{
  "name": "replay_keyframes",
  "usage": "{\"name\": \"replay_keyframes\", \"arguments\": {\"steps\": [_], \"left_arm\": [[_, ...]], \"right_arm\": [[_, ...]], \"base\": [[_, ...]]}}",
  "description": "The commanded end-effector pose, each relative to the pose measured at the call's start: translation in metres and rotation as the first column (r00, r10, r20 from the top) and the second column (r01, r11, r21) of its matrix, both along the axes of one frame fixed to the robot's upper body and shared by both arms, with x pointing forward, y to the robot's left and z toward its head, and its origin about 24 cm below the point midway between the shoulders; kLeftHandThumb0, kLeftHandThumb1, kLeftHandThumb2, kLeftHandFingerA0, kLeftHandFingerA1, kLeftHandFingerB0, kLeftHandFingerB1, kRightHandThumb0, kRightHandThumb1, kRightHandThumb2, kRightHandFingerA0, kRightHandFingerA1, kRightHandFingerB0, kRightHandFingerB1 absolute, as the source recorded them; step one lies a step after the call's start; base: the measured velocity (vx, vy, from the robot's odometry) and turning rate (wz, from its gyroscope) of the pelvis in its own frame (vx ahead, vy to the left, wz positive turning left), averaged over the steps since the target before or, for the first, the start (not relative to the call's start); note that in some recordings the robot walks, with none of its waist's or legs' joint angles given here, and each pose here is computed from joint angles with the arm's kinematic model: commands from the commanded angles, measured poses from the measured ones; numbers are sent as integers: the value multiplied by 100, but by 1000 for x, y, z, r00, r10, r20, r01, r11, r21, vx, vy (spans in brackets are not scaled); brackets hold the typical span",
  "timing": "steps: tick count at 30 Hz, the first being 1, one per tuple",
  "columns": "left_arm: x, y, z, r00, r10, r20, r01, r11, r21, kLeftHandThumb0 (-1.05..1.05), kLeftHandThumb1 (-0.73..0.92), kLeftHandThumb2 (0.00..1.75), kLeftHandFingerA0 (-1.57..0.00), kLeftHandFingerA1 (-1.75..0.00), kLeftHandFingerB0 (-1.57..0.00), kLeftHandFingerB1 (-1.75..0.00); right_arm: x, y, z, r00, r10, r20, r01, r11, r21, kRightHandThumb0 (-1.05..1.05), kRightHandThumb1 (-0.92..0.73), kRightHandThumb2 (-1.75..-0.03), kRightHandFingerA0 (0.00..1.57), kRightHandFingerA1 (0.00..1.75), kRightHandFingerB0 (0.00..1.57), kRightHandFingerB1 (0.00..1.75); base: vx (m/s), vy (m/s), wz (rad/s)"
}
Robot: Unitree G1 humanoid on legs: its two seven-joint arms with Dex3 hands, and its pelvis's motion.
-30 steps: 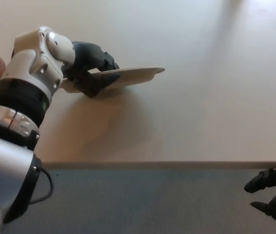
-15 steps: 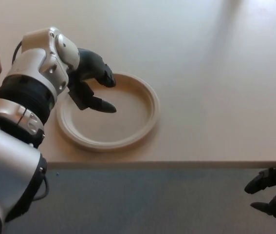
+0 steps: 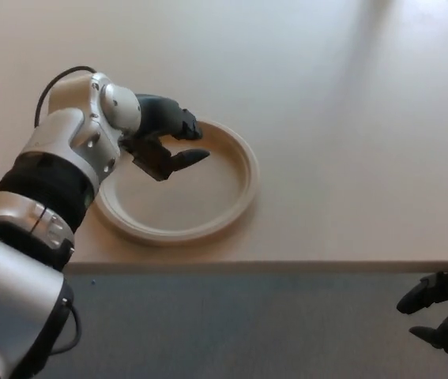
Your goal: A person passes a plate to the robot and the robot grabs it with its left hand and places it at the centre of the table infront of it
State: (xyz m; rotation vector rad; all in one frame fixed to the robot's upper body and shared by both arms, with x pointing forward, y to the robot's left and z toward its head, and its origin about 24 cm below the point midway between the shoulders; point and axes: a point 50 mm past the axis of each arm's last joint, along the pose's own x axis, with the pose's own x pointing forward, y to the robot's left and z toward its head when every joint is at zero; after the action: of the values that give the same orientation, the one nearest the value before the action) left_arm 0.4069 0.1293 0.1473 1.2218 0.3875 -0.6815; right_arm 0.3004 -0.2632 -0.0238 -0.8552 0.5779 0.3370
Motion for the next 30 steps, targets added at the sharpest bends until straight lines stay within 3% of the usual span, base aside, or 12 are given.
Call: {"name": "replay_keyframes", "arguments": {"steps": [1, 2, 9, 12, 13, 14, 16, 20, 23, 25, 27, 30], "left_arm": [[-4, 9, 28, 914, -34, 404, 87, 990, -113, -95, 83, 123, -2, -36, 0, -7], [-9, 7, 45, 882, -19, 471, 126, 973, -195, -92, 74, 115, -22, -31, 0, -13], [-68, 13, 120, 635, 80, 768, 389, 826, -408, -90, 73, 111, -10, -39, 0, -16], [-106, 16, 136, 518, 147, 843, 527, 722, -449, -86, 66, 99, -14, -42, -3, -24], [-123, 17, 141, 475, 158, 866, 567, 698, -438, -81, 62, 96, -14, -44, 0, -21], [-132, 17, 142, 448, 170, 878, 590, 682, -432, -74, 71, 61, -23, -31, -4, -25], [-145, 16, 142, 419, 205, 885, 625, 642, -444, -60, 45, 74, -18, -42, -5, -31], [-193, 17, 138, 312, 230, 922, 740, 550, -388, -24, 52, 56, -29, -34, -11, -29], [-224, 20, 129, 267, 221, 938, 789, 509, -345, -14, 38, 84, -27, -54, -9, -47], [-238, 22, 124, 256, 229, 939, 807, 485, -338, -17, 54, 56, -37, -37, -22, -30], [-255, 25, 116, 276, 237, 932, 817, 452, -357, -17, 38, 85, -29, -55, -10, -47], [-269, 28, 109, 345, 251, 904, 820, 387, -421, -17, 51, 55, -40, -38, -29, -31]], "right_arm": [[14, -6, 21, 996, -7, 86, 9, 1000, -22, -52, -55, -56, 73, 67, 55, 52], [14, -6, 21, 996, -9, 86, 11, 1000, -19, -49, -41, -89, 71, 76, 44, 61], [10, -8, 17, 997, -22, 73, 23, 1000, -10, -52, -57, -56, 73, 68, 55, 52], [6, -11, 13, 998, -22, 64, 23, 1000, -20, -54, -57, -57, 75, 69, 55, 52], [3, -12, 11, 998, -27, 53, 29, 999, -26, -49, -41, -89, 74, 77, 44, 60], [3, -12, 10, 998, -29, 48, 31, 999, -30, -53, -57, -57, 73, 66, 54, 50], [0, -12, 7, 999, -28, 42, 30, 999, -30, -53, -58, -57, 75, 67, 55, 51], [-7, -13, 0, 999, -35, 25, 35, 999, -26, -53, -57, -56, 77, 68, 57, 52], [-13, -14, -7, 998, -54, 9, 55, 998, -11, -53, -57, -56, 76, 68, 57, 52], [-15, -14, -9, 998, -60, 4, 60, 998, -8, -52, -57, -56, 76, 68, 58, 52], [-17, -14, -10, 998, -63, -2, 63, 998, -2, -54, -58, -56, 74, 68, 57, 52], [-17, -13, -11, 998, -60, -3, 60, 998, -9, -55, -58, -57, 75, 68, 56, 52]], "base": [[0, 0, 0], [0, 0, 0], [0, 0, 0], [0, 0, 0], [0, 0, 0], [0, 0, 0], [0, 0, 0], [0, 0, 0], [0, 0, 0], [0, 0, 0], [0, 0, 0], [0, 0, 0]]}}
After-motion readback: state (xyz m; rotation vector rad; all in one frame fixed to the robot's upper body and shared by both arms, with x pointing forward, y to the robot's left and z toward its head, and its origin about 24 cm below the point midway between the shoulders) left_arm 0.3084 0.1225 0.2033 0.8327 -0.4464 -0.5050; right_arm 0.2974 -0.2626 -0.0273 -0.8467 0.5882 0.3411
